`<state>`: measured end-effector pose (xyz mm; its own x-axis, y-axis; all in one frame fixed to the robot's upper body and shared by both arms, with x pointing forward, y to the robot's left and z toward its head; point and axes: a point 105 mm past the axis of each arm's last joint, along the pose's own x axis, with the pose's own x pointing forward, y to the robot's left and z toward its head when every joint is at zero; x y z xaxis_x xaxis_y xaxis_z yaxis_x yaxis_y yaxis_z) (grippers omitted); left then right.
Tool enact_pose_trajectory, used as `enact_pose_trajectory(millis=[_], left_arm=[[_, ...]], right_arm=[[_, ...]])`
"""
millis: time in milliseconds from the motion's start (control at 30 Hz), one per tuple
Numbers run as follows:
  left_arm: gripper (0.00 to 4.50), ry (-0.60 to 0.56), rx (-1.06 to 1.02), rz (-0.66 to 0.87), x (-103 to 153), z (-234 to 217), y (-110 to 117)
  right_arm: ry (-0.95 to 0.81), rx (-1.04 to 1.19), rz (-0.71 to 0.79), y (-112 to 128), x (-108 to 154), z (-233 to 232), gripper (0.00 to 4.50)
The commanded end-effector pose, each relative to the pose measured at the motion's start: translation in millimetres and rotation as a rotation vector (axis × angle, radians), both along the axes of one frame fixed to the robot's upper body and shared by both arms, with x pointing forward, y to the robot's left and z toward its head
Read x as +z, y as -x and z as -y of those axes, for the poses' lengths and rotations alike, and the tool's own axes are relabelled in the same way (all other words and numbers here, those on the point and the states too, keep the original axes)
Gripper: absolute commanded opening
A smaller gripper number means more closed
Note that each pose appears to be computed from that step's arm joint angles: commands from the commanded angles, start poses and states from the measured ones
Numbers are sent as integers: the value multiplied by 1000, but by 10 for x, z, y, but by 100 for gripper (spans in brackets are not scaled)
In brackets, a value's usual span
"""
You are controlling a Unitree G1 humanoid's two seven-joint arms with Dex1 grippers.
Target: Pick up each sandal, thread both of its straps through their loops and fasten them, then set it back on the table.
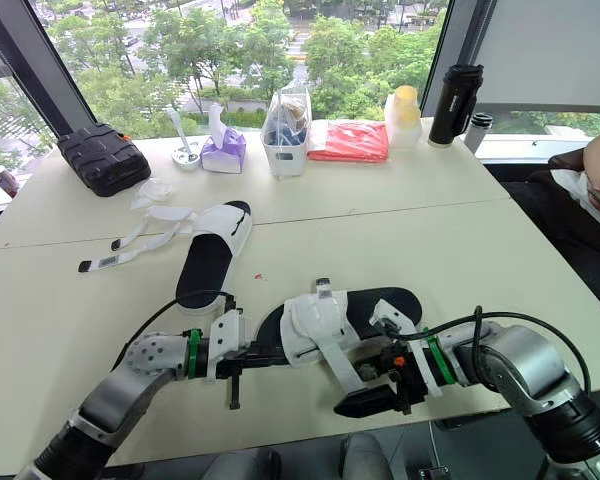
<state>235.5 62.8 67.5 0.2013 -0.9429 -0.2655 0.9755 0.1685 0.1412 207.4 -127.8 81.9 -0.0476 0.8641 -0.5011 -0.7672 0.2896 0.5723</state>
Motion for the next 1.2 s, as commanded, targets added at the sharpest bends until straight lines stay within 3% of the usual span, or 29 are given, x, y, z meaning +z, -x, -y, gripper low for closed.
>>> enact_pose_trajectory(millis=[33,167,200,467,633,733,967,1200], left_arm=[[0,-94,-42,-146,-359,2,210],[0,-102,-47,-142,-367,-4,195],[0,-105,-50,-139,-369,-5,190],[0,-119,-57,-130,-362,-28,138],[0,-132,-64,-121,-353,-57,77],[0,-133,-70,-117,-347,-40,65],[0,-130,-64,-116,-346,-28,72],[0,-127,-52,-117,-343,-35,78]], right_arm=[[-21,14,20,-14,91,-70,212],[-19,19,33,-51,118,-76,23],[-13,25,43,-63,124,-73,11],[-44,117,108,-63,354,-187,11],[-200,168,192,-252,902,-513,11],[-259,148,188,-420,1041,-684,11],[-242,132,145,-609,838,-885,11],[-187,153,119,-606,632,-802,11]])
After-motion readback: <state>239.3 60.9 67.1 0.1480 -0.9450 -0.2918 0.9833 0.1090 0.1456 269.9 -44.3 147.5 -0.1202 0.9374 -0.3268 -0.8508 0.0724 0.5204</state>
